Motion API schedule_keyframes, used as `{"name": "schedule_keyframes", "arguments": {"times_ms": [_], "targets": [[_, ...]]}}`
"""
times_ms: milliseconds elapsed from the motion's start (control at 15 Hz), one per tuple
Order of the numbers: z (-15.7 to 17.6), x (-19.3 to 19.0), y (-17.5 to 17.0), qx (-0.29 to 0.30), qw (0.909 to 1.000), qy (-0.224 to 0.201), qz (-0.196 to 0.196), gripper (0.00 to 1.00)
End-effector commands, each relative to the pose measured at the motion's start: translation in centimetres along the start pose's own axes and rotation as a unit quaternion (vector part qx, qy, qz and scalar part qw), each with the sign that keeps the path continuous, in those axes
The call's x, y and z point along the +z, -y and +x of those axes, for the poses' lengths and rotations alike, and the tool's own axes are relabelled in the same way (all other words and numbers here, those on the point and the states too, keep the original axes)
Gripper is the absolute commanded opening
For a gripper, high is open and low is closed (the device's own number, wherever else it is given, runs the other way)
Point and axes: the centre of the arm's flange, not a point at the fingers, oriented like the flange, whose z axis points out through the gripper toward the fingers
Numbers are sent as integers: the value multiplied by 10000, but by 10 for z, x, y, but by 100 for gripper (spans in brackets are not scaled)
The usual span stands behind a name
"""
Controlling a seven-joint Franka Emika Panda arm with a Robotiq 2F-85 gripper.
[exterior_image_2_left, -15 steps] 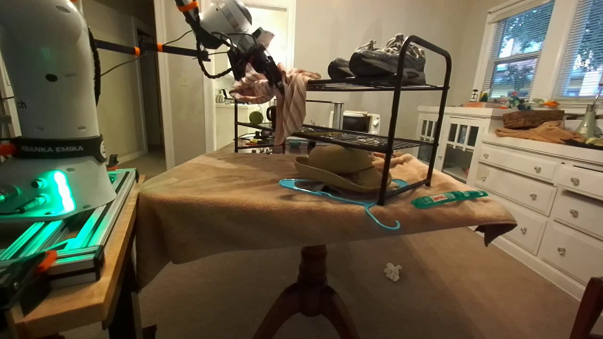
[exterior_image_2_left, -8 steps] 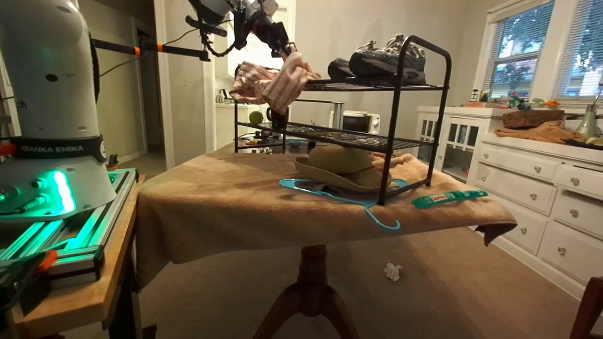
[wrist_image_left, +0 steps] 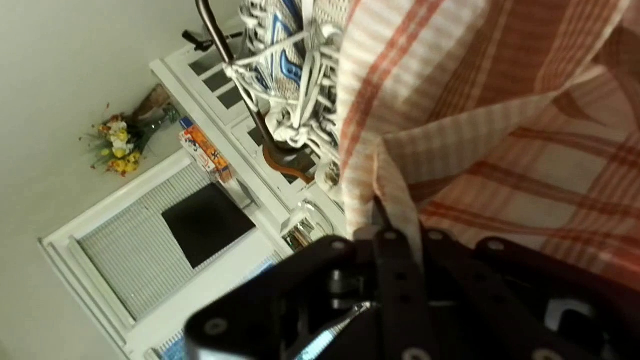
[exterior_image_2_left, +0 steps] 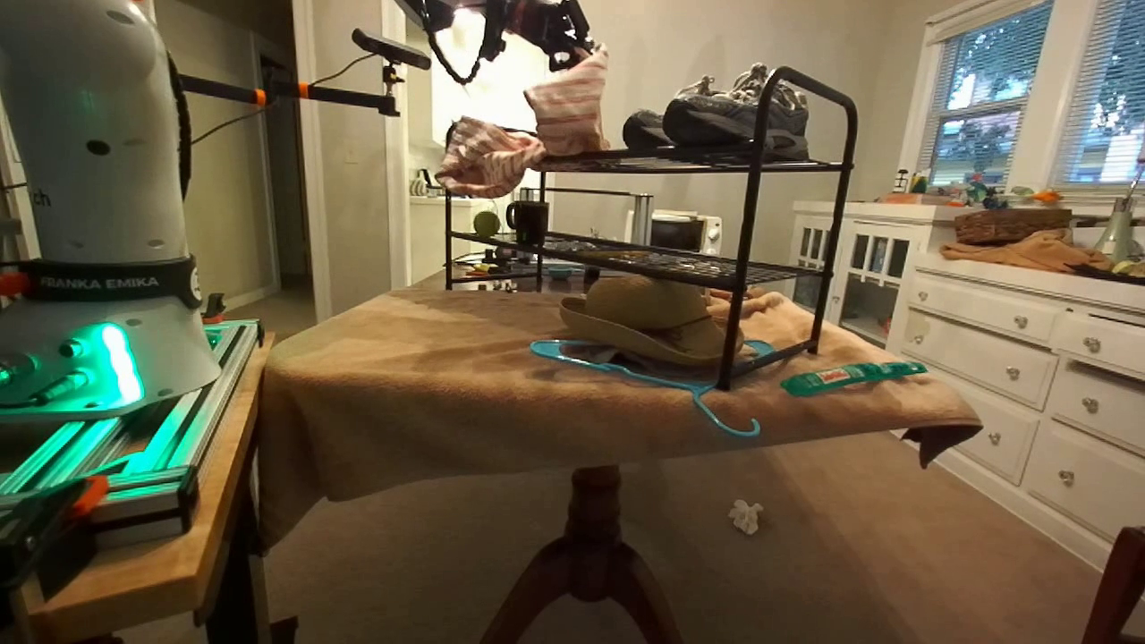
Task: Straighten the towel on the rack
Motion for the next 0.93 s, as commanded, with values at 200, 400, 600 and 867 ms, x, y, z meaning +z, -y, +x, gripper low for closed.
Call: {"name": "schedule_keyframes", "arguments": {"times_ms": [200,400,600,867], "targets": [[69,56,24,-301,9961,-824,86,0],[96,76,31,-254,9946,-980,231,0],[117,96,37,-204,9943,-1023,227,0],[136,123,47,-24,9955,-940,98,0]]}}
